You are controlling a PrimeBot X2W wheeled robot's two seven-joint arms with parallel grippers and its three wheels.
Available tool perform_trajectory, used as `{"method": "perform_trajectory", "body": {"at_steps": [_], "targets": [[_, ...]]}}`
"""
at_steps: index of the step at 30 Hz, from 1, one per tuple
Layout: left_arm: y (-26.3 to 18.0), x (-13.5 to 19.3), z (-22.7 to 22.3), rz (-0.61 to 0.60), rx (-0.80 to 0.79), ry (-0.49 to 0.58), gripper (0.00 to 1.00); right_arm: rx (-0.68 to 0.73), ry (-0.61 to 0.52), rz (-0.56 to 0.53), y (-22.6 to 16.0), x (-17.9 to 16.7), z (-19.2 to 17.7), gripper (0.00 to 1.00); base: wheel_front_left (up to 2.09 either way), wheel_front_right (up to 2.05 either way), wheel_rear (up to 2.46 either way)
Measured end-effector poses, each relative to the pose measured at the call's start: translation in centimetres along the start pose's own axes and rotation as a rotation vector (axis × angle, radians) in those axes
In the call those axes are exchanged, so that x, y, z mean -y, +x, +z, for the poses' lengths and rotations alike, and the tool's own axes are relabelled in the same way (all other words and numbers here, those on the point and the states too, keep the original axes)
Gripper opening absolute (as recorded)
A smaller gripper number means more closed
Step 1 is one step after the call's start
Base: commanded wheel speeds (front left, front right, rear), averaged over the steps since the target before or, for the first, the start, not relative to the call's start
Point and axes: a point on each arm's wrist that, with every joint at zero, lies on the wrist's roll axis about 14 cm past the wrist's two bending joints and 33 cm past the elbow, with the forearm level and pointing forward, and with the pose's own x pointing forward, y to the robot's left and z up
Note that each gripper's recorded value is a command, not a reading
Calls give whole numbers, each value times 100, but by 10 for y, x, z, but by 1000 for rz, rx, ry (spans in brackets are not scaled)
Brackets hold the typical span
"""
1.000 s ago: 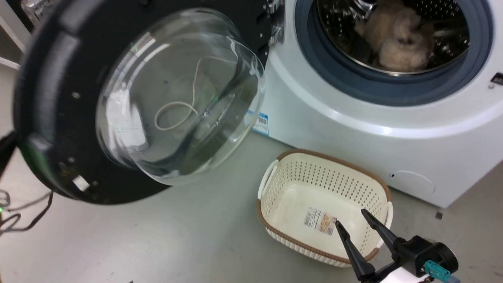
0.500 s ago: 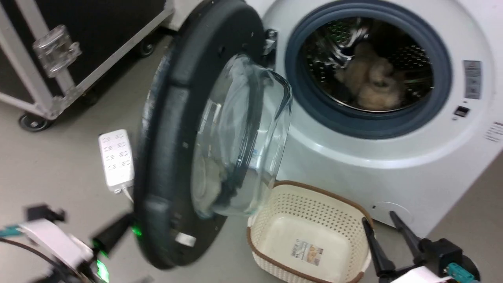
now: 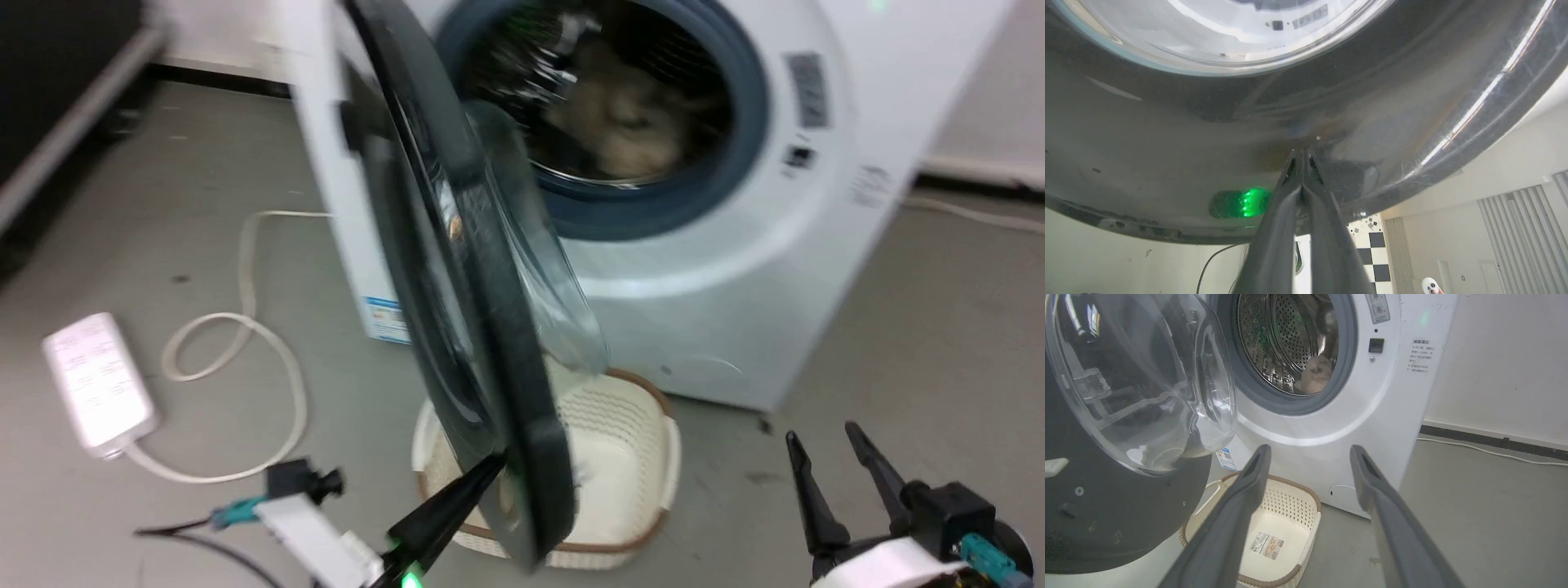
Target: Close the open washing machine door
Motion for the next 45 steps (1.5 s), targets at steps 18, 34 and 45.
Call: {"method": "perform_trajectory", "body": {"at_steps": [18, 34, 45], "targets": [[230, -12, -34, -21, -118, -26, 0, -111, -6, -370, -61, 107, -30, 100, 0, 0, 0], [118, -13, 16, 26, 129, 403, 100, -11, 37, -188, -31, 57, -8, 100, 0, 0, 0], [-20, 23, 99, 224, 590, 1224, 100, 53, 41, 29, -18, -7, 12, 100, 0, 0, 0]]}}
